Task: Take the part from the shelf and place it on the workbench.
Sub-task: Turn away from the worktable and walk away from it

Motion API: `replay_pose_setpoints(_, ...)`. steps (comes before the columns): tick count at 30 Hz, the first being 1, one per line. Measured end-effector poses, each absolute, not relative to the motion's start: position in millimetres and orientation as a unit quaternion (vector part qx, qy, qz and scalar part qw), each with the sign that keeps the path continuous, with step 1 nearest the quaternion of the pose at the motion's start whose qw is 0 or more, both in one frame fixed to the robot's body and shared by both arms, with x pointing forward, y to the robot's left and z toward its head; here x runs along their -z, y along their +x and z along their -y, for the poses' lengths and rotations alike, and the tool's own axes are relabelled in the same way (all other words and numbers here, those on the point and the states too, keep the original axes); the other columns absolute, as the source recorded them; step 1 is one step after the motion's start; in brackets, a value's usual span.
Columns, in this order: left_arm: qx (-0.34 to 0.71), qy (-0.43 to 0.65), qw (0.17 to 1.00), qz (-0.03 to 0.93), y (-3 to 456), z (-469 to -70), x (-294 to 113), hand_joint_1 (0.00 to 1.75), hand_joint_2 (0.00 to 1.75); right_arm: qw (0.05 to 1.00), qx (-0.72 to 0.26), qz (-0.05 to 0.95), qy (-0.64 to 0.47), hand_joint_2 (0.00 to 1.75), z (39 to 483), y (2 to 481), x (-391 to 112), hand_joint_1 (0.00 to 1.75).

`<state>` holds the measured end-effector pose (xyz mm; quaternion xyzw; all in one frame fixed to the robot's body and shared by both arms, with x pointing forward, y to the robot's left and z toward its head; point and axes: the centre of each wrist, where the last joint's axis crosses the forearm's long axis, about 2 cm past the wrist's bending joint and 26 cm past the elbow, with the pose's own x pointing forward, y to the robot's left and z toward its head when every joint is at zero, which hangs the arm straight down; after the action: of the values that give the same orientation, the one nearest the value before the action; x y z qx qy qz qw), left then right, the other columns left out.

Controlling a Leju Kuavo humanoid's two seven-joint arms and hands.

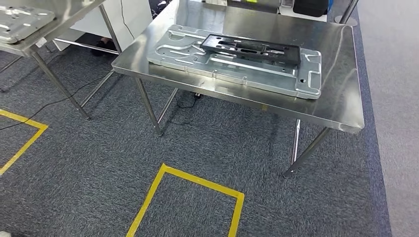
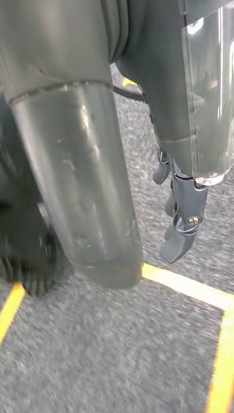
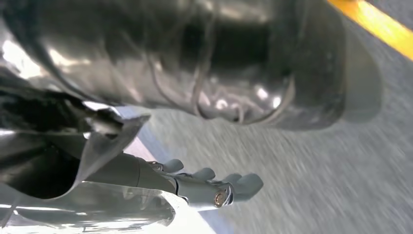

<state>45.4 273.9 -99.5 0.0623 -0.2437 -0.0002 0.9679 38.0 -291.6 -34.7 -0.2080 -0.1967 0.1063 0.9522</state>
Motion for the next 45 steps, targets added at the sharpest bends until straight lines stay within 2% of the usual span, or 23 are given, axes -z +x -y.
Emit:
replay_pose_setpoints(10,0.009,0.065,0.97,0.233,40.6,-274.8,102.4,0.0,0.0,0.987,-0.068,0.097,-0.109,0.0,261.4,28.0,62.1,0.0)
replay_pose_setpoints(21,0.017,0.063,0.969,0.236,45.0,-278.2,103.9,0.0,0.0,0.992,-0.058,0.098,-0.055,0.0,243.2,27.5,68.6,0.0)
replay_pose_setpoints(45,0.027,0.06,0.97,0.233,45.7,-279.7,106.4,0.0,0.0,0.995,-0.06,0.078,-0.029,0.0,233.6,29.8,71.0,0.0)
